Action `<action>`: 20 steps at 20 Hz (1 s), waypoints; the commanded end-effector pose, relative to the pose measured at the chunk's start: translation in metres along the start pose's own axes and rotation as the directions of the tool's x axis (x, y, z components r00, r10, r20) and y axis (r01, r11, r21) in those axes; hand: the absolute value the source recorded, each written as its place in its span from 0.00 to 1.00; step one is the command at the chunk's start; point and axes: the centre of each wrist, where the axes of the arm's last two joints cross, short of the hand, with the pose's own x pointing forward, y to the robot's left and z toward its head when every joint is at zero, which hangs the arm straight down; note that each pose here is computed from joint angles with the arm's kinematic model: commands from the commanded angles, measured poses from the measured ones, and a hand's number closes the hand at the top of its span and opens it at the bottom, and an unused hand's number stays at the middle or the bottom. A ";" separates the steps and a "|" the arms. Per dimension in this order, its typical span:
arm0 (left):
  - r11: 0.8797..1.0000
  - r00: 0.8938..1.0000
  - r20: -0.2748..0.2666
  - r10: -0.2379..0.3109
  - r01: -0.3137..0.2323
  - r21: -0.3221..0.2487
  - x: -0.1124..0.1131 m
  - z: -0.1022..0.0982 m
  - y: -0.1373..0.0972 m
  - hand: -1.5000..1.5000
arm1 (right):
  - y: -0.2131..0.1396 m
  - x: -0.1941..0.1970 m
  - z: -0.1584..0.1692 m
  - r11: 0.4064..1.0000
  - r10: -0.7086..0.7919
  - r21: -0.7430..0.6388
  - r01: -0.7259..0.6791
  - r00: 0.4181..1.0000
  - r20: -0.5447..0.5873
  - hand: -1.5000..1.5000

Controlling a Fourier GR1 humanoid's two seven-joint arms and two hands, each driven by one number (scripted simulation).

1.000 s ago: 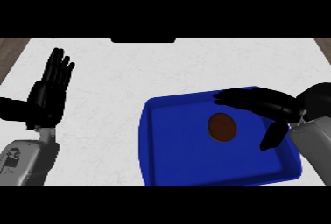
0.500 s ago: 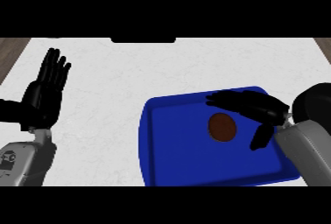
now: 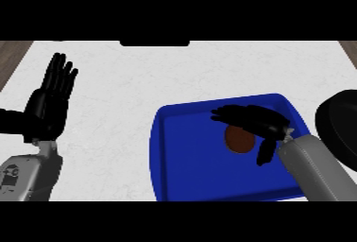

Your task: Pick the cupcake from the tray and place it in the pot

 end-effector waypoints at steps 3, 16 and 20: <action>1.000 1.000 -0.003 -0.016 0.016 0.007 0.005 0.006 -0.005 0.50 | 0.034 -0.011 -0.014 1.000 -0.016 0.015 0.016 0.999 0.030 0.00; 1.000 1.000 -0.004 -0.017 0.017 0.008 0.011 -0.004 -0.014 0.50 | 0.025 0.027 -0.043 0.994 0.111 -0.036 -0.105 0.974 0.197 1.00; 1.000 1.000 -0.001 -0.016 0.016 0.011 0.000 0.006 0.007 0.50 | 0.024 0.026 -0.028 0.983 0.153 -0.125 -0.135 0.978 0.144 1.00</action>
